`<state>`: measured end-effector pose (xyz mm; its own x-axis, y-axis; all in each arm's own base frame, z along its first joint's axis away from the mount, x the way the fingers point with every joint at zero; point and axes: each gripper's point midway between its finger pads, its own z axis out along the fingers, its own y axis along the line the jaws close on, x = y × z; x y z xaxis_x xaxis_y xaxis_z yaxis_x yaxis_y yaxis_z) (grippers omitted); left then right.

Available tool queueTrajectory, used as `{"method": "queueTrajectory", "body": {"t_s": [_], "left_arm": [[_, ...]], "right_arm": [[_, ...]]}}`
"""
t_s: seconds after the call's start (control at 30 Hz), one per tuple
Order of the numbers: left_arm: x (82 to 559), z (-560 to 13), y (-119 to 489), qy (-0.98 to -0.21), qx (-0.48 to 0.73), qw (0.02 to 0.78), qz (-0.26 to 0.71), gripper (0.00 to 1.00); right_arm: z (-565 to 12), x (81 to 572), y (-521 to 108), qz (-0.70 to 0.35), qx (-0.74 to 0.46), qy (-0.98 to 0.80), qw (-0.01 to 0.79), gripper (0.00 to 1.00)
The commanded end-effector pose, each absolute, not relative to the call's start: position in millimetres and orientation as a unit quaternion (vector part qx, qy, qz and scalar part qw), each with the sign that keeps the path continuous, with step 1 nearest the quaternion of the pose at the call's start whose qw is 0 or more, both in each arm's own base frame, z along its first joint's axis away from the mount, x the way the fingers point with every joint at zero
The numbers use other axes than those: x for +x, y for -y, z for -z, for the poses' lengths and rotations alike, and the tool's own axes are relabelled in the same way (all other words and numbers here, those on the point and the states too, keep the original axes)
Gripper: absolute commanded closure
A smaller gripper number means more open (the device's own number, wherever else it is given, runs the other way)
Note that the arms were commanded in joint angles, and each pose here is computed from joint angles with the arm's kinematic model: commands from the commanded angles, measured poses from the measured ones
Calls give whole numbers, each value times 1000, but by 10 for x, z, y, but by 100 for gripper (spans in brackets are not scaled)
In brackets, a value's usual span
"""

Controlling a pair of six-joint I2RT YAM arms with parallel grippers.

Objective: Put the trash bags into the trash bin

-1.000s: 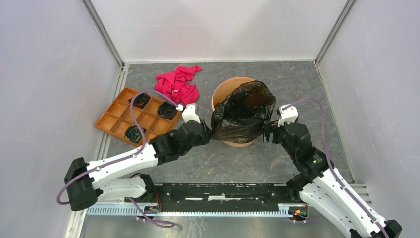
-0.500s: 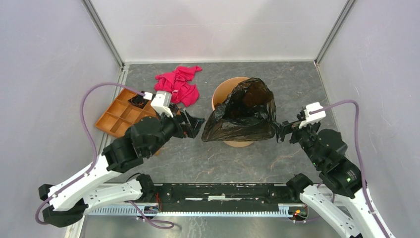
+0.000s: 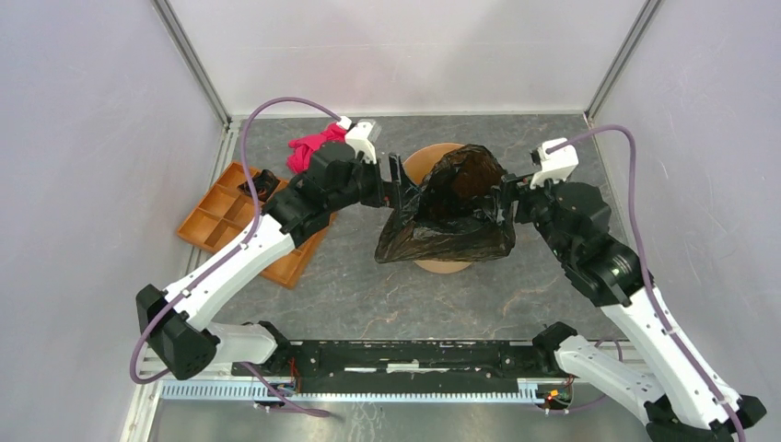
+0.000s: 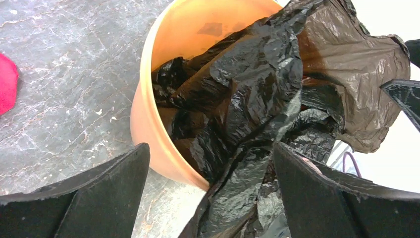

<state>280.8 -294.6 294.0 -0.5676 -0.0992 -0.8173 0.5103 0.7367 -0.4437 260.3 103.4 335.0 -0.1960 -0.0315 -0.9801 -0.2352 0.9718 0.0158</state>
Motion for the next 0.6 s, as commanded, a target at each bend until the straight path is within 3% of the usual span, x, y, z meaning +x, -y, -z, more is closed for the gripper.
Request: {"method": "queueTrajectory", "body": {"t_s": [0.0, 0.13, 0.27, 0.43, 0.57], "left_arm": [[2777, -3258, 3066, -776, 152, 456, 409, 0], [2813, -3210, 3131, -773, 153, 449, 421, 6], [2864, -3143, 3148, -779, 152, 447, 414, 21], [2906, -3089, 3217, -780, 168, 441, 412, 23], [2935, -3052, 3284, -779, 177, 435, 415, 31]], "right_arm": [[-3572, 2737, -1136, -97, -81, -744, 656, 21], [-3487, 2879, -1124, -69, -87, -745, 658, 38], [-3479, 2986, -1129, -70, -91, -731, 672, 61], [-3476, 3097, -1251, -90, -117, -722, 676, 80], [-3491, 3204, -1241, -97, -131, -713, 682, 98]]}}
